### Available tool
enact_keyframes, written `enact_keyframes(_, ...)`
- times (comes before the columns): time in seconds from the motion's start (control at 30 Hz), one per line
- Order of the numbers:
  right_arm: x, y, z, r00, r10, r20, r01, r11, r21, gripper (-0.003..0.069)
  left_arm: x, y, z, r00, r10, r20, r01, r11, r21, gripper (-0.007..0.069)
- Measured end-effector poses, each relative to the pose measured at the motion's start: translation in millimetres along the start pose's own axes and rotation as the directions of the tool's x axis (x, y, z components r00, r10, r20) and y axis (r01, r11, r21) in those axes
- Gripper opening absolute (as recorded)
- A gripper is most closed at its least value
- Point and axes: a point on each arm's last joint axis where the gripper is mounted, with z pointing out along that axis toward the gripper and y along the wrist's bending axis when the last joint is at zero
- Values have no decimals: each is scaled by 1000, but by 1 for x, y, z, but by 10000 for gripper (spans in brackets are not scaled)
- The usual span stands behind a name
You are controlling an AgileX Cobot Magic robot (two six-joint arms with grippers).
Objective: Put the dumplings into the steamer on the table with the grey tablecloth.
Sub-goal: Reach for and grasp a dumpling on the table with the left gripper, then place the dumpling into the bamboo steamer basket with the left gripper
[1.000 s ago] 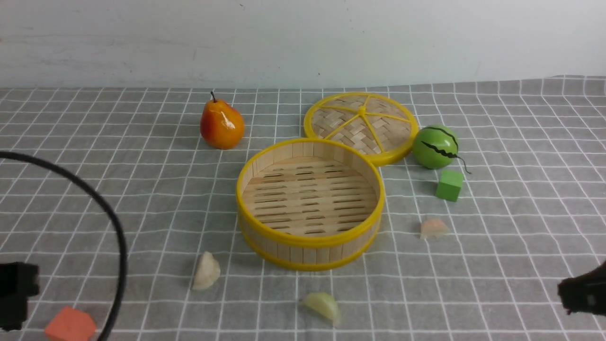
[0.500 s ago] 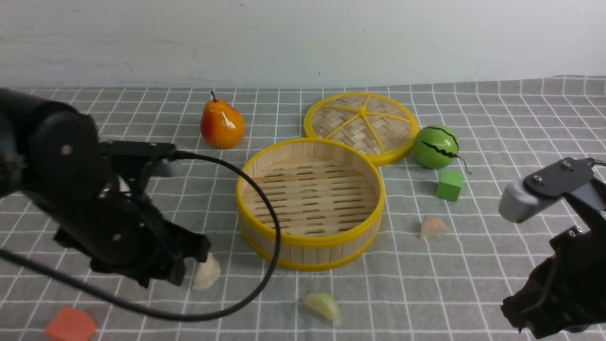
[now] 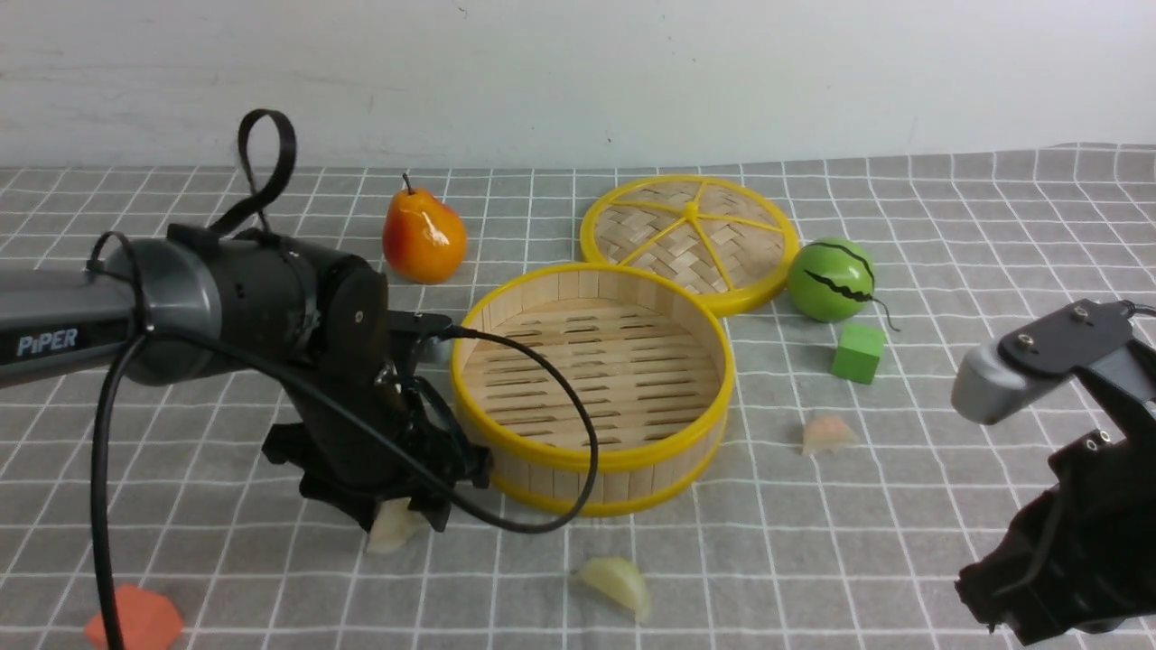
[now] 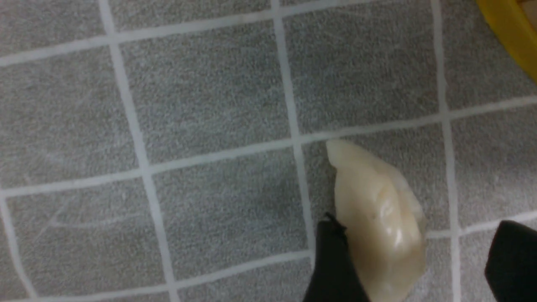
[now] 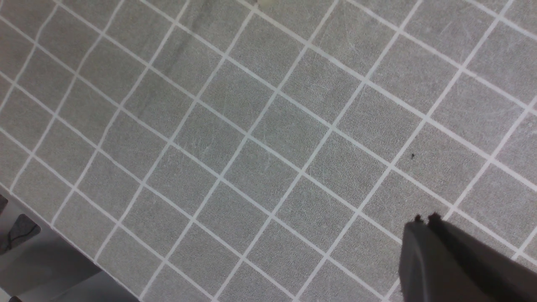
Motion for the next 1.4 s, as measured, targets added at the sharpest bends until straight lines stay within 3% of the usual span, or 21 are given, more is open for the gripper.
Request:
enact_keyframes(0.13,0,0,0,1000,0,0,0,1000,0,-1,-1,0,2,1000,-27,-1,27,1000,-7,212)
enact_keyframes(0.17,0,0,0,1000,0,0,0,1000,0,-1,-1,0,2,999,-33,-4,33,999,-9,210)
enact_keyframes(0.37,0,0,0,1000,0,0,0,1000,0,0,-9,-5,-19,999,-22,-24,22,1000,-11,220)
enact_keyframes(0.5,0,0,0,1000,0,5,0,1000,2,2,-43,-45,-79,987,58,150,-67,996,56,220)
enact_keyframes(0.67,-1,0,0,1000,0,10,0,1000,4,6,-80,-92,-106,959,68,276,-107,986,130,220)
enact_keyframes(0.93,-1,1,0,1000,11,16,-10,1000,-11,13,-127,-117,-30,980,34,196,-58,991,118,220)
enact_keyframes(1.2,0,2,0,1000,7,4,-7,1000,-16,13,-134,-121,8,984,-3,179,-17,994,111,220)
enact_keyframes(1.33,-1,2,-1,1000,-3,3,3,1000,-16,19,-136,-120,6,982,-8,190,-14,993,114,294)
enact_keyframes(1.4,-5,3,-6,1000,-18,7,18,1000,-15,20,-136,-116,-4,983,-21,180,-1,993,119,391)
